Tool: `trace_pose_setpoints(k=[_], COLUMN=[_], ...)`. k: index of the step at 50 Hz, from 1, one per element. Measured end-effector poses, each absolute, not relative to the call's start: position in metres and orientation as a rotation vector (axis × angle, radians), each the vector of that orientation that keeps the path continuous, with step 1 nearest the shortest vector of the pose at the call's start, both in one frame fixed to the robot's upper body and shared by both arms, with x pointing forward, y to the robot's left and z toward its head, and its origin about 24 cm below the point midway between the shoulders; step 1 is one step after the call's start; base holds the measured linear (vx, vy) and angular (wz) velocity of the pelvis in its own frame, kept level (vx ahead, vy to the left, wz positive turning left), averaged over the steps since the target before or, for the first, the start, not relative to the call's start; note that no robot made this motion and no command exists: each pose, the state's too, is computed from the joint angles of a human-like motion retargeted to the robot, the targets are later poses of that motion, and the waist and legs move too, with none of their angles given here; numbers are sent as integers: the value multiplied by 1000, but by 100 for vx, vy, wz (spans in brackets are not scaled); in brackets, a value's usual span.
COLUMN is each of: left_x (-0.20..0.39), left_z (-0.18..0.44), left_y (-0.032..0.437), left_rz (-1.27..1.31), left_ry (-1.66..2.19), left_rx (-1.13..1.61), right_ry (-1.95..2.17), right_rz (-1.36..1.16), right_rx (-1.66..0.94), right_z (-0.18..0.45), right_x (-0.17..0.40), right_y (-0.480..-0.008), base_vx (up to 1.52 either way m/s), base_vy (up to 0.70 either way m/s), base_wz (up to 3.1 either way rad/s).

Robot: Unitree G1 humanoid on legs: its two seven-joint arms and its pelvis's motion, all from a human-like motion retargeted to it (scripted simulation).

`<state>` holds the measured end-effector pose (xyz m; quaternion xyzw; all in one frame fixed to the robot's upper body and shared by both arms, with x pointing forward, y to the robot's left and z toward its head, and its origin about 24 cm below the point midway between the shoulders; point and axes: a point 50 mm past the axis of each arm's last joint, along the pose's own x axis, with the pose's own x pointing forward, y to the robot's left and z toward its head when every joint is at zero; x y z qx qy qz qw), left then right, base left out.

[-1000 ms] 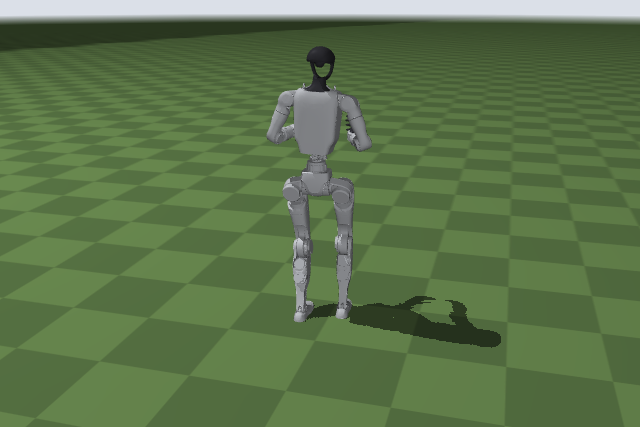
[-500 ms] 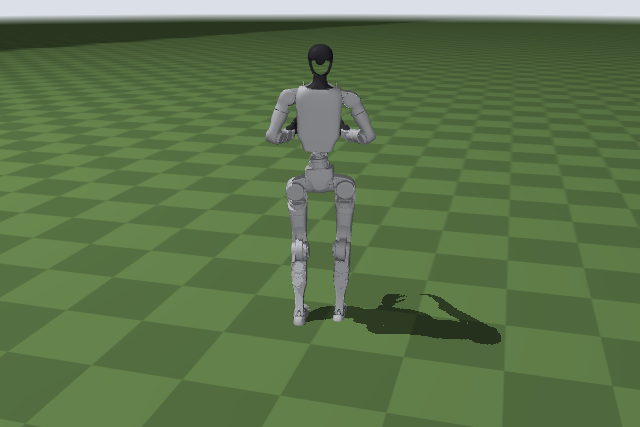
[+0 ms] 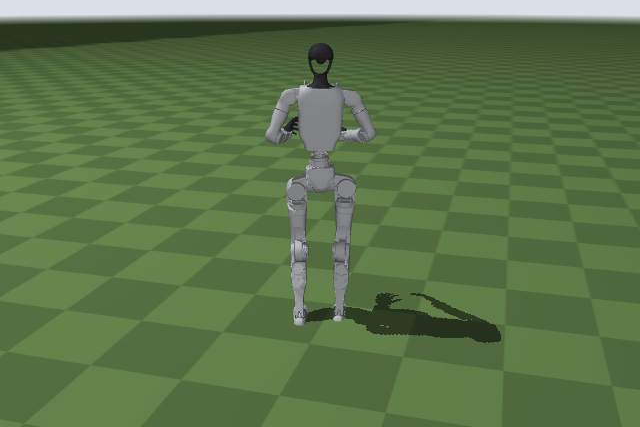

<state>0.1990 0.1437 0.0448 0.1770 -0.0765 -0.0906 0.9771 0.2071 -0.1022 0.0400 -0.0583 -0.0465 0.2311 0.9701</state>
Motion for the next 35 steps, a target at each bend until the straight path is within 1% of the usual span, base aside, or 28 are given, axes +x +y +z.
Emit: trace_pose_setpoints(k=[7,15,23,25,30,35], left_x=[196,197,197,197,196,175], left_z=[31,7,2,1,-7,-19], left_y=[152,158,166,173,209,237], left_rz=[-203,-237,-162,-118,31,143], left_ry=[-86,30,62,76,147,244], left_rx=[432,485,486,488,531,566], right_ry=[-59,0,39,50,30,5], right_rz=[512,558,603,600,577,539], right_rx=[-146,-248,-315,-332,-398,-532], right_z=[33,20,14,12,14,15], right_x=[209,221,225,226,239,254], right_y=[-99,-110,-118,-121,-123,-131], base_vx=[2,2,4,13,19,28], base_vy=[-4,-4,0,3,6,10], base_wz=[6,3,4,7,32,52])
